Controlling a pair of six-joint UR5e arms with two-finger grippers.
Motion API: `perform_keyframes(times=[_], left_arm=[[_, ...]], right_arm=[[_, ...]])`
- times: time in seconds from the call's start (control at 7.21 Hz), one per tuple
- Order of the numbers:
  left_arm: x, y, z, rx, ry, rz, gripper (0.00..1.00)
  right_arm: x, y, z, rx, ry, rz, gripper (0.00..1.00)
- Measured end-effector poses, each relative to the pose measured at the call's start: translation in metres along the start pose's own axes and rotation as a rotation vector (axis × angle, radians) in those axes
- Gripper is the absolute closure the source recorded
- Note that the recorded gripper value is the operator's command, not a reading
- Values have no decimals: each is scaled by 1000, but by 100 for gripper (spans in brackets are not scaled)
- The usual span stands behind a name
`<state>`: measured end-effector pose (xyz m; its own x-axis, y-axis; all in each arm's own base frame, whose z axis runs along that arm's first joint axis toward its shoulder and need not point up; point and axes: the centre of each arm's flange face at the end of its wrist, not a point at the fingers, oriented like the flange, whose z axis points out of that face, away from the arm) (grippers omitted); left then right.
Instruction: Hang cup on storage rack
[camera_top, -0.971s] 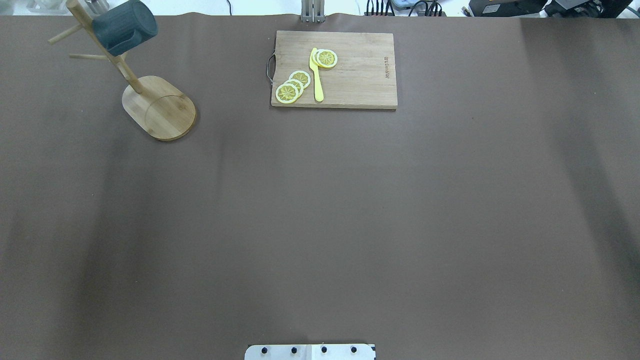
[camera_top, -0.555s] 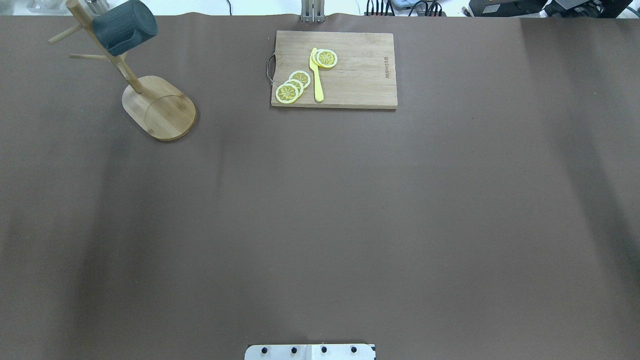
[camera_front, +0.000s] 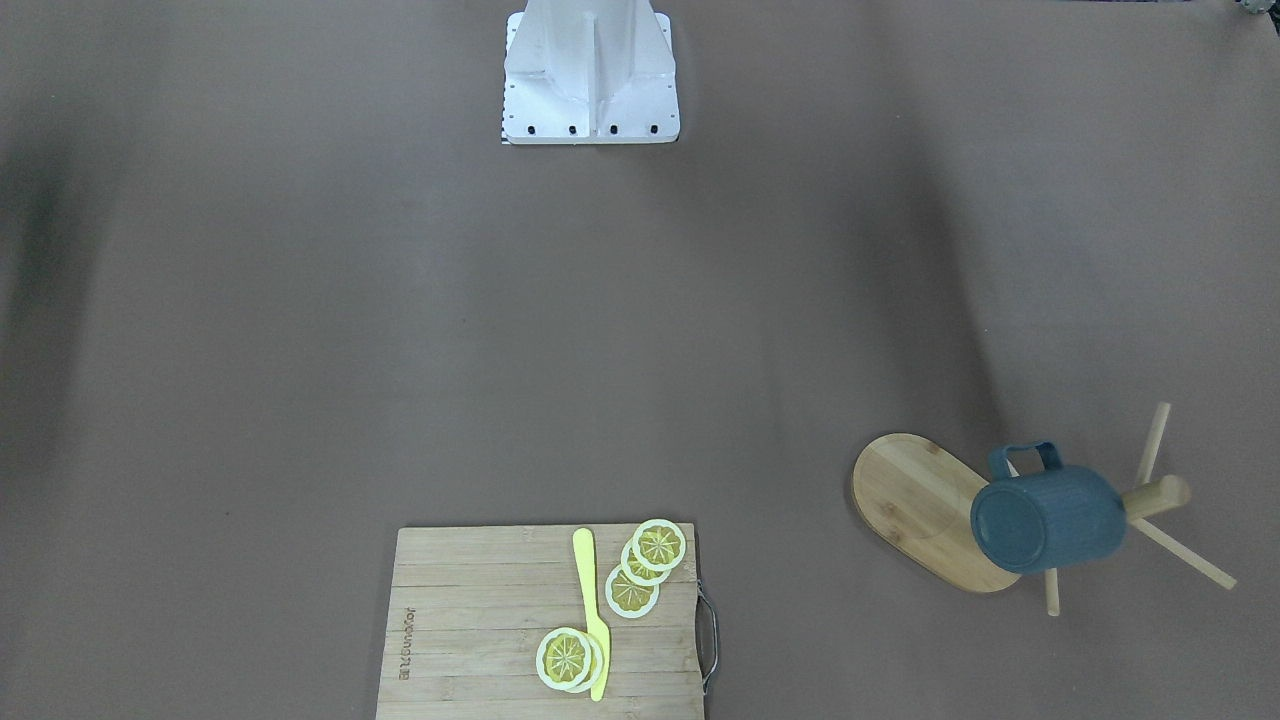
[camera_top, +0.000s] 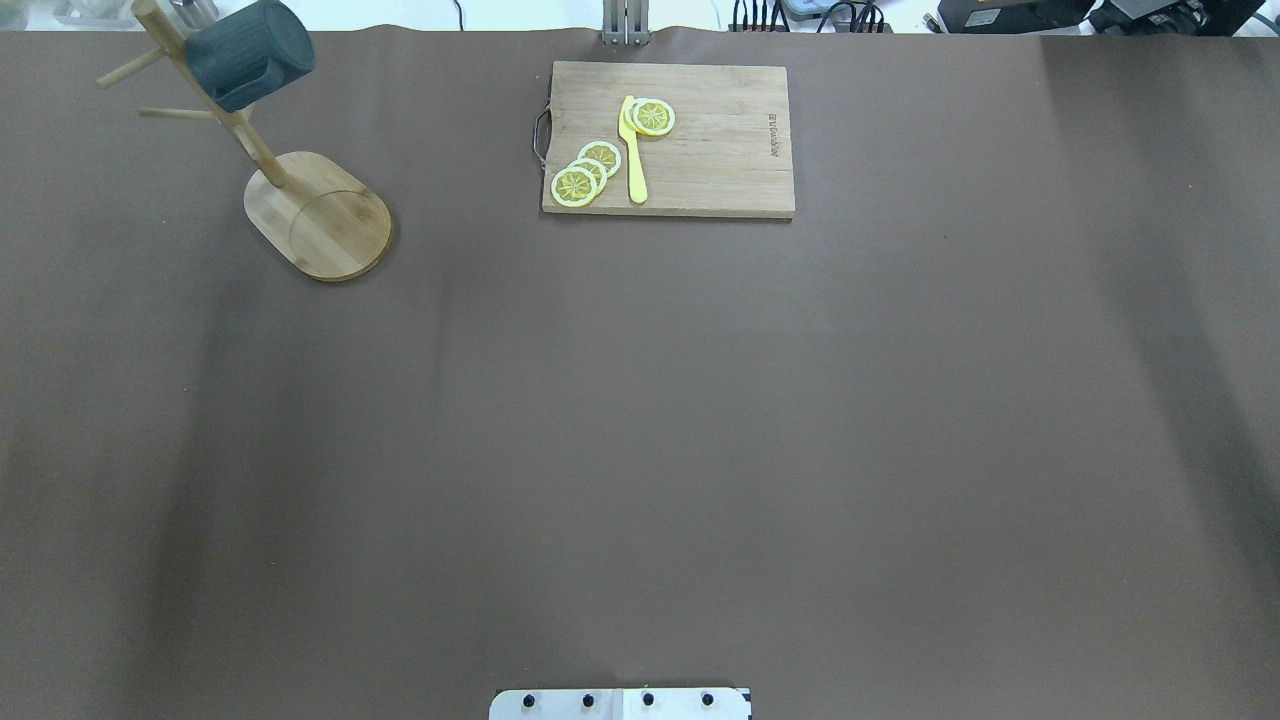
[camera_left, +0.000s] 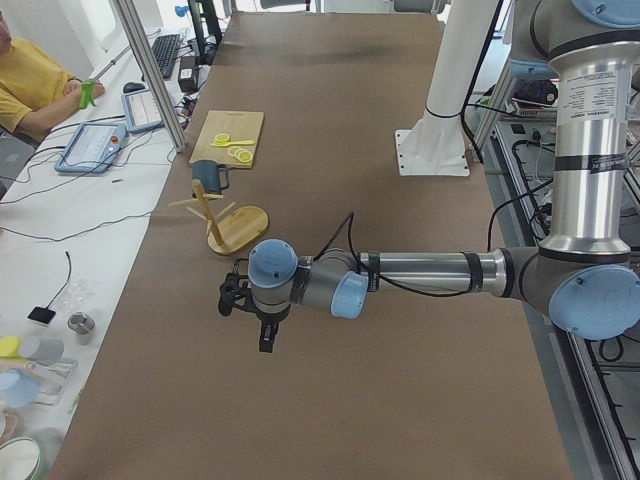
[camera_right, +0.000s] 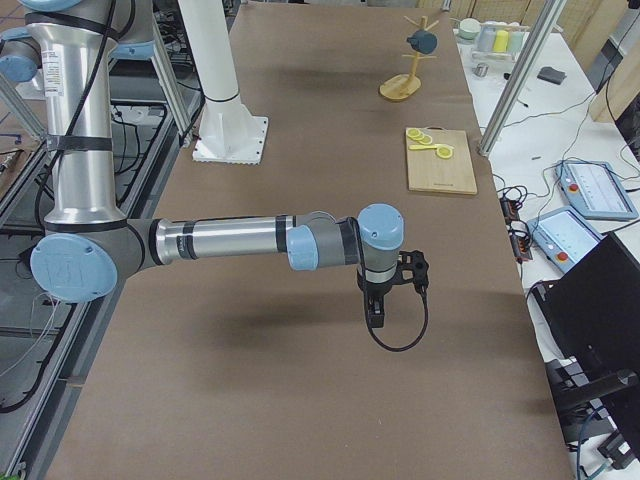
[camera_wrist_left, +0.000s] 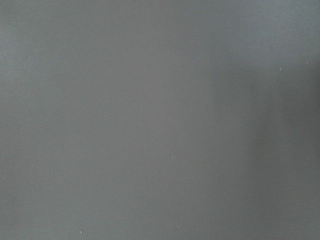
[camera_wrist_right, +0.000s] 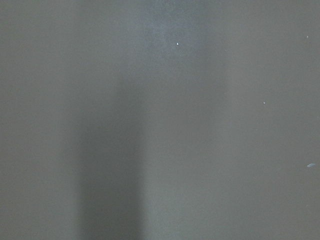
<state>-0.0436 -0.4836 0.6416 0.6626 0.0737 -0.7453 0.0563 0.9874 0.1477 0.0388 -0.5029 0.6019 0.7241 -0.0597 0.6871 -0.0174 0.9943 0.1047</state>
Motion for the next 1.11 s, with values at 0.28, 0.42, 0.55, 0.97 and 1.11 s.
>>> perform_keyframes(times=[0.28,0.42,0.55,0.97,1.11], left_arm=[[-3,1,3,-5,0,-4,2],[-4,1,3,-6,0,-6,2],[-5,2,3,-6,-1,-6,2],[-5,2,4,-7,-1,-7,2],[-6,2,4,-7,-1,-8,2]], right_arm=[[0,0,0,0,0,0,0],[0,0,0,0,0,0,0],[0,0,0,-1,0,1,0],[1,0,1,-1,-1,1,0],[0,0,0,-1,-1,1,0]])
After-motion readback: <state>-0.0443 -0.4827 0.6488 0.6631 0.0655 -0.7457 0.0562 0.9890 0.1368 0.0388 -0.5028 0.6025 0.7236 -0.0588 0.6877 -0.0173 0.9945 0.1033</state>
